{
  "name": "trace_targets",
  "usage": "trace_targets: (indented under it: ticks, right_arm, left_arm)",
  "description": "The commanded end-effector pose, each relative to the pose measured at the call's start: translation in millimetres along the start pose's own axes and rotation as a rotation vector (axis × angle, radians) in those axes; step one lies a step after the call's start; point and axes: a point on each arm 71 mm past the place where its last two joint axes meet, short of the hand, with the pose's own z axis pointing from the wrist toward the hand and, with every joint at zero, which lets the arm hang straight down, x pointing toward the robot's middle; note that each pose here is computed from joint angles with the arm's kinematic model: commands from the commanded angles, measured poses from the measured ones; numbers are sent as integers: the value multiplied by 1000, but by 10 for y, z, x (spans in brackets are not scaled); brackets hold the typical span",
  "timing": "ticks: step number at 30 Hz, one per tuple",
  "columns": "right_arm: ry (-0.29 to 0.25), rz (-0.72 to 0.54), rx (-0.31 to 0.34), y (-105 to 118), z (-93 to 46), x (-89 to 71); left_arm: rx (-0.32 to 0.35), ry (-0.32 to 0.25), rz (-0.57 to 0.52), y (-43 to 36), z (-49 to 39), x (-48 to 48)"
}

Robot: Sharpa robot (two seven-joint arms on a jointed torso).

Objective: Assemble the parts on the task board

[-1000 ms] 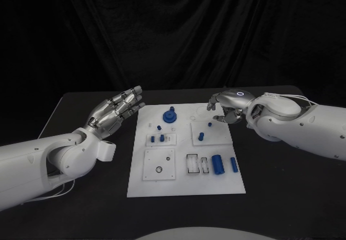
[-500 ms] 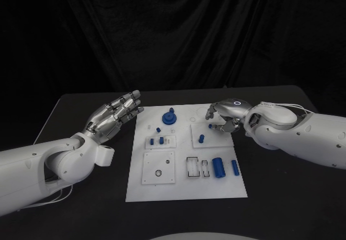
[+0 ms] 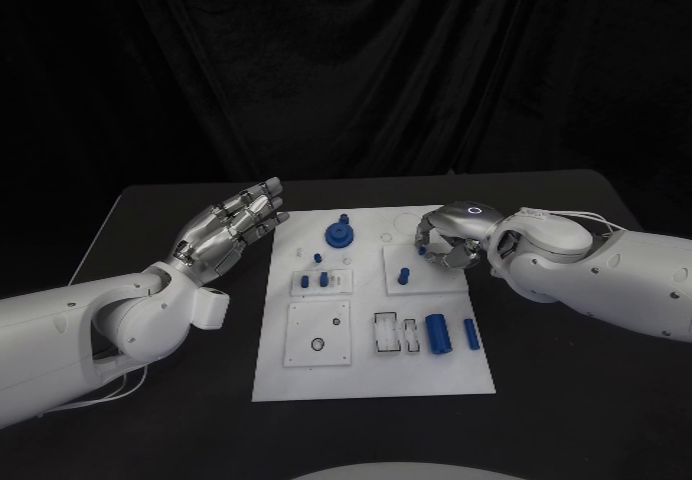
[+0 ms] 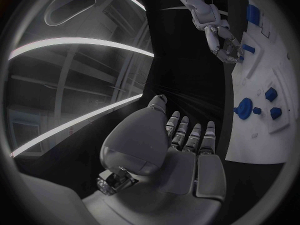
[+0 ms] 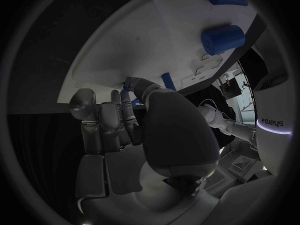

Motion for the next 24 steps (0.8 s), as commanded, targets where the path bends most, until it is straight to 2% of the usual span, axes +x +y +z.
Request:
trace_targets:
  ticks: [1, 24]
  right_arm:
    - [-1, 2, 6, -8, 6, 16]
    - [7, 26, 8, -7, 53, 131]
  left_arm:
    - [175, 18, -23, -118, -4, 15]
    - [142, 25, -28, -82, 18, -6]
